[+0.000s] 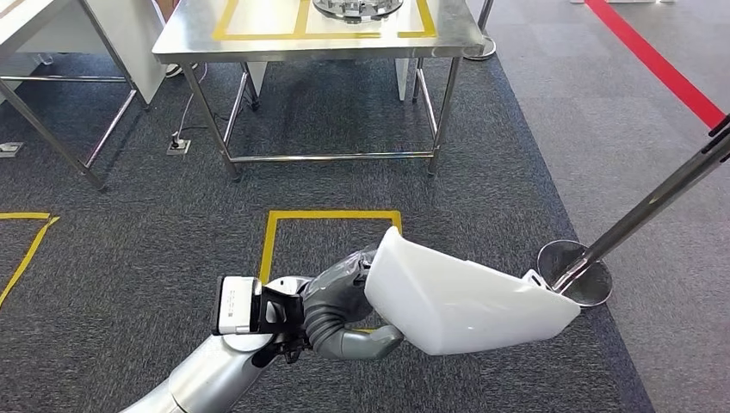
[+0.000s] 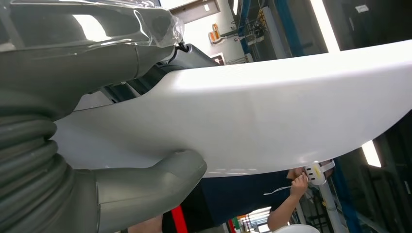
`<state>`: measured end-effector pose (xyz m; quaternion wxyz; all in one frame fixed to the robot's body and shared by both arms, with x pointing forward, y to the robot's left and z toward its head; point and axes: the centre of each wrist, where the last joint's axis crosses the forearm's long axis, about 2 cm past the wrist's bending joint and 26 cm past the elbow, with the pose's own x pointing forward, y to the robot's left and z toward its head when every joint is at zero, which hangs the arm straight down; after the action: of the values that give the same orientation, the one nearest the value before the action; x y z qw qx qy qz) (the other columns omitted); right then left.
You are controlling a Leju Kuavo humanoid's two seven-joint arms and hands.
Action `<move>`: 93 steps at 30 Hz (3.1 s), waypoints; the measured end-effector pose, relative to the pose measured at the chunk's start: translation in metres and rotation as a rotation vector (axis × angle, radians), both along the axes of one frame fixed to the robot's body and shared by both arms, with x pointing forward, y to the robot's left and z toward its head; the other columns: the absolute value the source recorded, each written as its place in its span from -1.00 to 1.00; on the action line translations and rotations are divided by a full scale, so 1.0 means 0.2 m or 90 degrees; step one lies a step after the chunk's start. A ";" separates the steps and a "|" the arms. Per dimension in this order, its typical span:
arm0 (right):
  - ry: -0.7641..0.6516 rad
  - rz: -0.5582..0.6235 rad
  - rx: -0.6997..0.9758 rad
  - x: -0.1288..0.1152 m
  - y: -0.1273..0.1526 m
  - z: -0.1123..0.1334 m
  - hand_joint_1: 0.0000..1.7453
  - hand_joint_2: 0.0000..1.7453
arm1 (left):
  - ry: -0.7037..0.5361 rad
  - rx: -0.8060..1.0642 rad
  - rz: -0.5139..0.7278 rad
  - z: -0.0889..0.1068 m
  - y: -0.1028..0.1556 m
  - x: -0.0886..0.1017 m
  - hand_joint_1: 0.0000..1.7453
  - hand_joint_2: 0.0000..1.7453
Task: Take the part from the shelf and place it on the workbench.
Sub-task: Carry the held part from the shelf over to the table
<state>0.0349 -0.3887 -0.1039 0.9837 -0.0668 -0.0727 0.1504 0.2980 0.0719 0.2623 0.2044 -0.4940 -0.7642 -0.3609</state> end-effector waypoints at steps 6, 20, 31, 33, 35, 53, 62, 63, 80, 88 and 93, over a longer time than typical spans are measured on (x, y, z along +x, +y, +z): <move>0.004 0.000 -0.004 -0.01 -0.01 0.00 -1.00 -1.00 | 0.006 0.002 -0.001 -0.02 0.00 -0.01 1.00 1.00; 0.003 0.004 -0.007 -0.02 -0.03 0.00 -1.00 -1.00 | 0.006 0.004 -0.001 -0.02 0.00 -0.01 1.00 1.00; 0.000 0.004 -0.005 -0.01 -0.02 0.00 -1.00 -1.00 | 0.007 -0.001 0.002 -0.02 0.01 -0.01 1.00 1.00; -0.001 0.004 -0.005 0.00 -0.02 0.00 -1.00 -1.00 | 0.006 -0.003 0.001 -0.01 0.00 -0.01 1.00 1.00; 0.000 0.004 -0.006 -0.01 -0.02 0.00 -1.00 -1.00 | 0.007 -0.003 0.000 -0.01 0.00 -0.01 1.00 1.00; 0.010 -0.004 -0.008 -0.02 -0.02 0.00 -1.00 -1.00 | 0.009 -0.002 0.000 -0.01 -0.01 -0.01 1.00 1.00; 0.005 -0.002 -0.005 0.00 -0.02 0.00 -1.00 -1.00 | 0.003 -0.002 -0.002 0.01 -0.03 -0.01 1.00 1.00; 0.004 -0.001 -0.005 0.00 -0.02 0.00 -1.00 -1.00 | 0.003 -0.002 -0.002 0.01 -0.03 -0.02 1.00 1.00; 0.003 0.012 -0.004 -0.02 -0.02 0.00 -1.00 -1.00 | 0.001 0.000 0.004 0.02 0.00 -0.02 1.00 1.00; 0.001 0.025 -0.002 -0.02 -0.01 0.00 -1.00 -1.00 | 0.004 0.006 0.017 0.00 0.02 -0.02 1.00 1.00; -0.002 0.026 -0.001 0.00 -0.01 0.00 -1.00 -1.00 | 0.004 0.005 0.018 0.01 0.02 -0.02 1.00 1.00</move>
<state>0.0339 -0.3905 -0.1036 0.9803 -0.0665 -0.0754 0.1701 0.2934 0.0756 0.2638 0.2135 -0.4834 -0.7690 -0.3596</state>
